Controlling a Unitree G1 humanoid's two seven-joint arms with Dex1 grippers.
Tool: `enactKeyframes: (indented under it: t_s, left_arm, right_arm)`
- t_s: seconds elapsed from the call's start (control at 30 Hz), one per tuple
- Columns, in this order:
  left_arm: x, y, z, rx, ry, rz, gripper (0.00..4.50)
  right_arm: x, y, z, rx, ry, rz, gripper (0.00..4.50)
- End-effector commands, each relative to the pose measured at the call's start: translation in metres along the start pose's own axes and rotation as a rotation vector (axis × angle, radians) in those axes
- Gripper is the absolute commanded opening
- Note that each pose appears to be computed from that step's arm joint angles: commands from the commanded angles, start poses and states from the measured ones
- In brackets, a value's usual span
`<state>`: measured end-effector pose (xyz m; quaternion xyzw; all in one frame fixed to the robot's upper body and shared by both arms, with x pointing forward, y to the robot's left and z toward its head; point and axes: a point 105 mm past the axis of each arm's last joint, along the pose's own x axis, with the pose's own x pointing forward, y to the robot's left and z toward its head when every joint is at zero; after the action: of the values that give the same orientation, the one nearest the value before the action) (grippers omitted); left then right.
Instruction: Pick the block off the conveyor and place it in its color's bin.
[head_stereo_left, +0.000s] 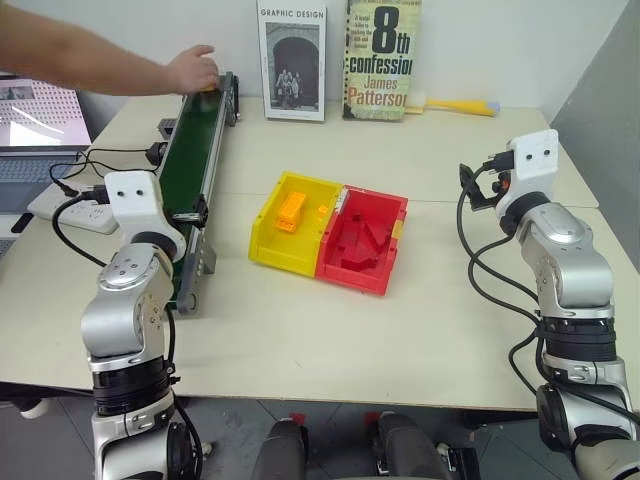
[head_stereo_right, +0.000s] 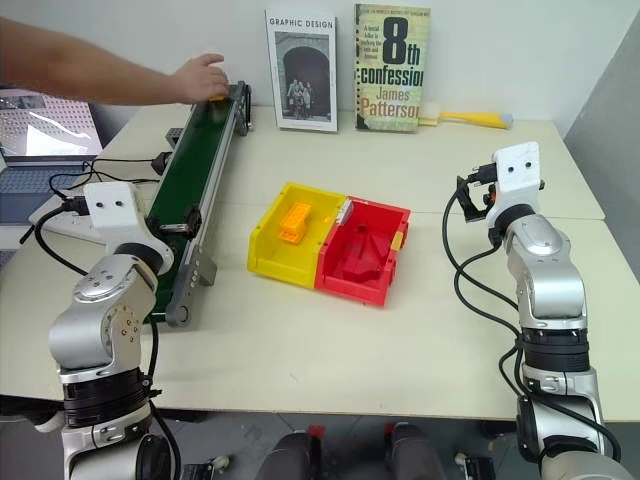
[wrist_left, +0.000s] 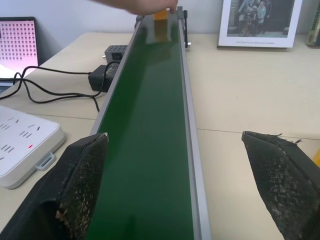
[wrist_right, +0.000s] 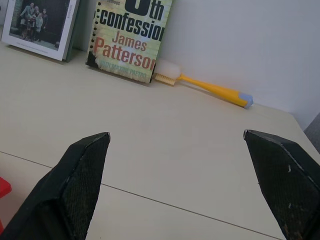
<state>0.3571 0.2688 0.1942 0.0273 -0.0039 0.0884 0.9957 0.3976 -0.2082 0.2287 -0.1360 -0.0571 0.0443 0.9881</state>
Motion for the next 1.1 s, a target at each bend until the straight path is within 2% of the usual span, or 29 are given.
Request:
enactKeyframes:
  t_s: [0.03,0.2,0.37,0.7,0.83,0.9,1.1]
  left_arm:
    - [-0.004,0.007,0.018,0.002,-0.064,0.024,4.47]
    - [-0.008,0.004,0.023,0.014,-0.083,0.004,4.47]
    - [-0.012,0.017,0.013,0.011,-0.064,0.073,4.47]
    - [-0.007,0.015,0.006,0.033,-0.045,0.113,4.47]
    - [-0.003,0.016,0.011,0.018,-0.06,0.103,4.47]
    - [-0.001,0.016,0.01,0.002,-0.064,0.107,4.47]
    - [0.004,0.022,0.021,-0.009,-0.095,0.124,4.47]
  right_arm:
    - [-0.001,-0.008,0.012,-0.018,-0.05,-0.023,4.5]
    - [-0.002,-0.006,0.014,0.013,-0.049,-0.013,4.5]
    - [-0.005,-0.002,0.009,0.013,-0.04,0.002,4.5]
    - [-0.007,0.003,0.02,0.016,-0.074,0.059,4.5]
    - [-0.01,0.036,0.053,0.074,-0.174,0.347,4.5]
    - [-0.019,0.058,0.067,0.096,-0.213,0.542,4.5]
    - [-0.051,0.094,0.095,0.084,-0.235,0.954,4.5]
